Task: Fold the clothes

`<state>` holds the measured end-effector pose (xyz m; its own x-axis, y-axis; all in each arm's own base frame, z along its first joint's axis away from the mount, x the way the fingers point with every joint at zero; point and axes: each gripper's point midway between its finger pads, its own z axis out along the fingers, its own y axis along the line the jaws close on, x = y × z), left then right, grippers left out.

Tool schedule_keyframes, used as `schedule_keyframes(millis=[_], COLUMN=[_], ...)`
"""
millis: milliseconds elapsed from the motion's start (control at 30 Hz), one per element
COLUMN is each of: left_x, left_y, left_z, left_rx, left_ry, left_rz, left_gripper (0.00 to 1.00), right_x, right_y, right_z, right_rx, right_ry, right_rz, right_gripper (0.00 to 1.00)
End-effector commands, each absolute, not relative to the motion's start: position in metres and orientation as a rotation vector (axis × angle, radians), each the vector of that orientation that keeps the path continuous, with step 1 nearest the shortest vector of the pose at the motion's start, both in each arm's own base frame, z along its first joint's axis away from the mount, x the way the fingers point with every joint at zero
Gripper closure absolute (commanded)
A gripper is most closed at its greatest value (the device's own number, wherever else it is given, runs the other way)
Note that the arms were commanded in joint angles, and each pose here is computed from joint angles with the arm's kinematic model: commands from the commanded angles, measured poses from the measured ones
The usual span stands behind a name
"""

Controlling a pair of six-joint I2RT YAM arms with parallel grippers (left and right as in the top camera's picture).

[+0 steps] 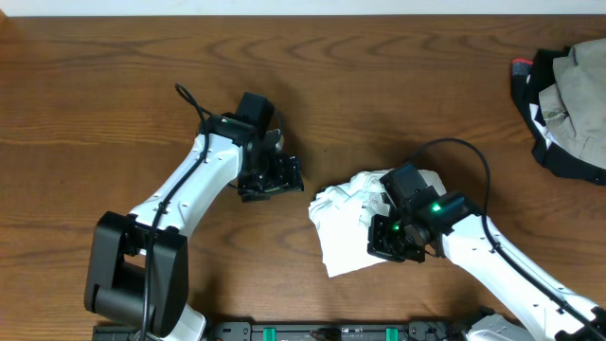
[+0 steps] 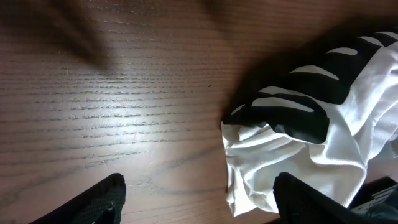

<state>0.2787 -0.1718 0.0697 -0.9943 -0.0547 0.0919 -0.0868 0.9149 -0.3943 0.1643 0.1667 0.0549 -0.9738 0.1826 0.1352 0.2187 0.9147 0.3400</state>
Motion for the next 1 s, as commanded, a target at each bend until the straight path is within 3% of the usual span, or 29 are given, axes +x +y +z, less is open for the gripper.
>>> schedule_keyframes(millis=[0, 267, 500, 967], left_x=[0.279, 0.28, 0.28, 0.278], left_y=[-0.169, -0.169, -0.169, -0.168], left_z=[0.069, 0.069, 0.069, 0.069], left_rx=[0.106, 0.105, 0.105, 0.096], left_ry=[-3.005, -3.007, -3.007, -3.003], left_rz=[0.613, 0.614, 0.615, 0.609], left_gripper=[0.22, 0.21, 0.21, 0.21], right_x=[0.163, 0.159, 0.159, 0.183], right_y=[0.162, 0.162, 0.138, 0.111], right_z=[0.04, 0.017, 0.003, -0.013], right_rx=[-0.463, -0.554, -0.658, -0.866], right_ry=[-2.963, -2.947, -3.0, -2.97], right_rz=[-0.501, -0.543, -0.381, -0.328], right_gripper=[0.99, 0.99, 0.99, 0.99])
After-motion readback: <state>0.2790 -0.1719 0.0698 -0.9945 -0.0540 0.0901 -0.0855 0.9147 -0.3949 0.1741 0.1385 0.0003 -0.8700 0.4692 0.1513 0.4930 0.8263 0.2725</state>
